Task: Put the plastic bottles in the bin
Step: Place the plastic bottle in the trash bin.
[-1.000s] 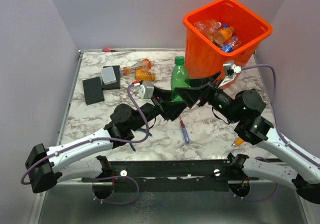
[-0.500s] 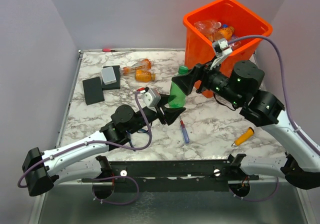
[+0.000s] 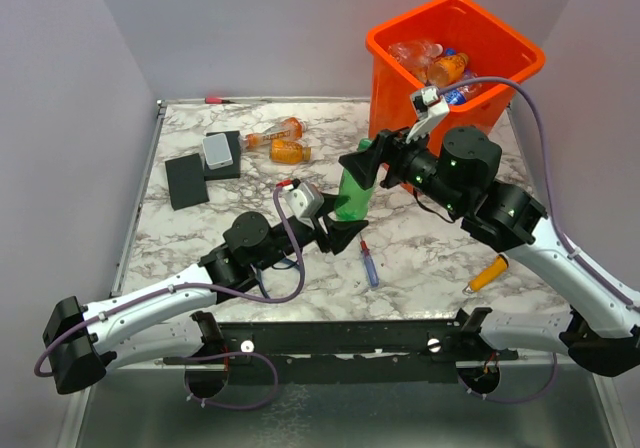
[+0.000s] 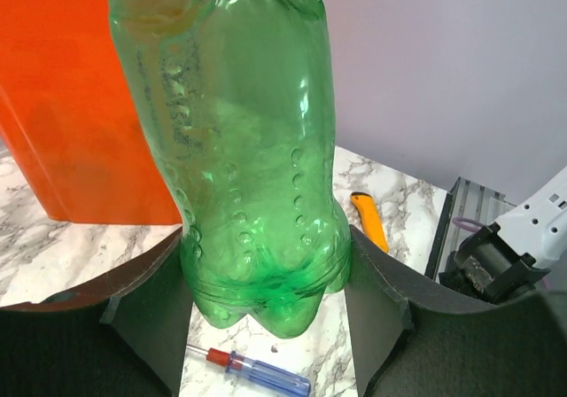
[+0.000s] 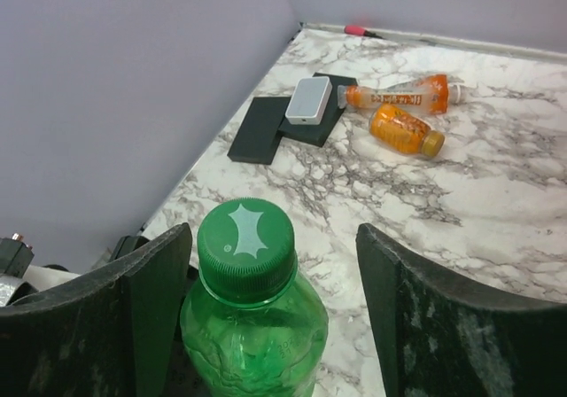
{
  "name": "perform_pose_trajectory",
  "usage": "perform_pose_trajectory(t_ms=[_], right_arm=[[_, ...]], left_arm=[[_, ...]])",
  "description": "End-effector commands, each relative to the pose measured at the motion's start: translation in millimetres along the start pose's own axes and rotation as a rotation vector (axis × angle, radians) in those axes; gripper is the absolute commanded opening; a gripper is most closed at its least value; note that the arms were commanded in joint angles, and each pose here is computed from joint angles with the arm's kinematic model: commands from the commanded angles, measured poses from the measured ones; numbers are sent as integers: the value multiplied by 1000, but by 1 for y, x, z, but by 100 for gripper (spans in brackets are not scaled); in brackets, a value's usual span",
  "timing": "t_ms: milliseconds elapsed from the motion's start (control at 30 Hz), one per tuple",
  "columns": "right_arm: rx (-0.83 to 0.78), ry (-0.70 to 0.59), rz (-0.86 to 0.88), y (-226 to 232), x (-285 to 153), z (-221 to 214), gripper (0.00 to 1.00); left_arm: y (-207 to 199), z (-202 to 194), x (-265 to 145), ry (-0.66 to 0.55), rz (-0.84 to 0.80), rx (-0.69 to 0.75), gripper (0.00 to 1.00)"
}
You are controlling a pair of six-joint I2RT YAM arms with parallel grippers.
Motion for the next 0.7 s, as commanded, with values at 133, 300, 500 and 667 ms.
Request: perform_pose_trajectory(t_ms=[133, 300, 500, 667], right_arm=[[30, -99, 0, 2, -2, 15, 46], [23, -82, 22, 4, -3, 11, 21], [-41, -122, -51, -9, -26, 26, 0], [-141, -239, -157, -25, -66, 66, 0]], left_arm=[[-3, 0, -5, -8, -23, 14, 0], [2, 3, -6, -17, 16, 11, 14], [26, 18, -19, -35, 188, 85, 99], [65, 41, -48, -10, 453, 356, 99]])
Point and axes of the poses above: each gripper's point midway between its finger pads, its own x axis out along the fingers, its own y axis along the line the jaws close on, z = x × y, the point moved 4 cm from there along -x, back along the fingers, and after that the axes turned 4 degrees about -x, right-handed, at the moved point
